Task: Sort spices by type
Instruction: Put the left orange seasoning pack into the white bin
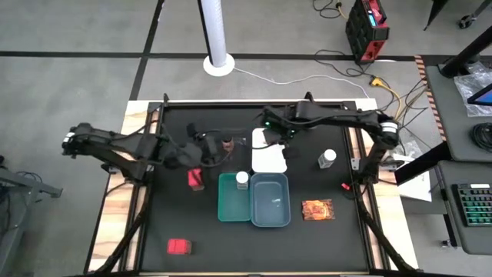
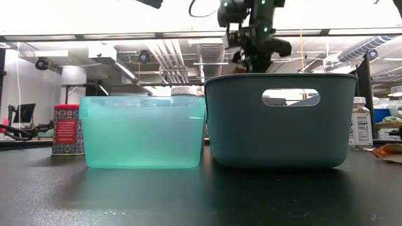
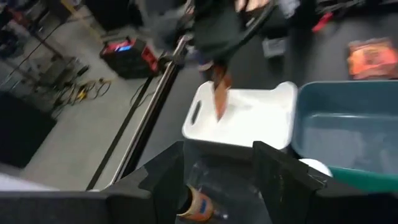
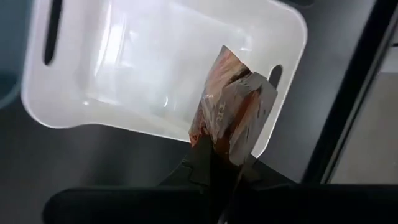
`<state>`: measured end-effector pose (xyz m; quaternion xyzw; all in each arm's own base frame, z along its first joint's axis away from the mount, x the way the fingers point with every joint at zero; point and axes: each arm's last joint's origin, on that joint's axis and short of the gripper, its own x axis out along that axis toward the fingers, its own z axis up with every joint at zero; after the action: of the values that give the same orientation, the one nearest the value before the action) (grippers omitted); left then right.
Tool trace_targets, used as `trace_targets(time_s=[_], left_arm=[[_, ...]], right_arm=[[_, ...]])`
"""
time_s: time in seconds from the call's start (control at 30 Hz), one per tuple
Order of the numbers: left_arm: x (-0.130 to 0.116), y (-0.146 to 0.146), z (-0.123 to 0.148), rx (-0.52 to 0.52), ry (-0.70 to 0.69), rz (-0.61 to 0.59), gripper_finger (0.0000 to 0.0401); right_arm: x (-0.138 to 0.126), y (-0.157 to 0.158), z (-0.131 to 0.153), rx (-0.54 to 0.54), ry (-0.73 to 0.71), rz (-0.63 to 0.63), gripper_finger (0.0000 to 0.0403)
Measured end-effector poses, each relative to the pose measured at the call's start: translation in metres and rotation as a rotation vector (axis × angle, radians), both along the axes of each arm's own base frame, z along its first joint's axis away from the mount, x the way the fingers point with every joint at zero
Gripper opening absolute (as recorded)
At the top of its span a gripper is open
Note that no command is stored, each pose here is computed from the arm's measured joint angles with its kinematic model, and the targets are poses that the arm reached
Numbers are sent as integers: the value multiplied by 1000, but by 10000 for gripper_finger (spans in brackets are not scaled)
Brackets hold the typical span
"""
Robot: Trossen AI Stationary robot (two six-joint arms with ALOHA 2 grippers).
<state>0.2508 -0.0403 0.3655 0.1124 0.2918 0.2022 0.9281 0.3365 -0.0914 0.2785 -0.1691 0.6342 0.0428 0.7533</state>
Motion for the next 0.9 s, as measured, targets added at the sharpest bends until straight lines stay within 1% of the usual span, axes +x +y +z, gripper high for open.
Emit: trace_targets(time_s=[0.13,0.23,0.43,0.57,0.7,0.83,0.9], left_arm=[[-13,-12,9,-24,-48,-48,173],[-22,-17,15,-44,-80,-73,173],[-43,-17,30,-48,-138,-110,173],[-60,-10,41,-68,-192,-108,173],[-75,-5,49,-83,-241,-107,173],[-84,-2,54,-92,-270,-106,173],[-85,-1,54,-94,-273,-107,173]], right_arm=[[8,-5,-16,6,45,18,9],[11,-9,-22,6,55,27,9],[17,-21,-33,3,45,-1,9],[16,-28,-35,11,44,-54,9],[15,-33,-36,20,25,-135,9],[15,-34,-36,39,3,-247,9],[15,-34,-36,48,0,-268,9]])
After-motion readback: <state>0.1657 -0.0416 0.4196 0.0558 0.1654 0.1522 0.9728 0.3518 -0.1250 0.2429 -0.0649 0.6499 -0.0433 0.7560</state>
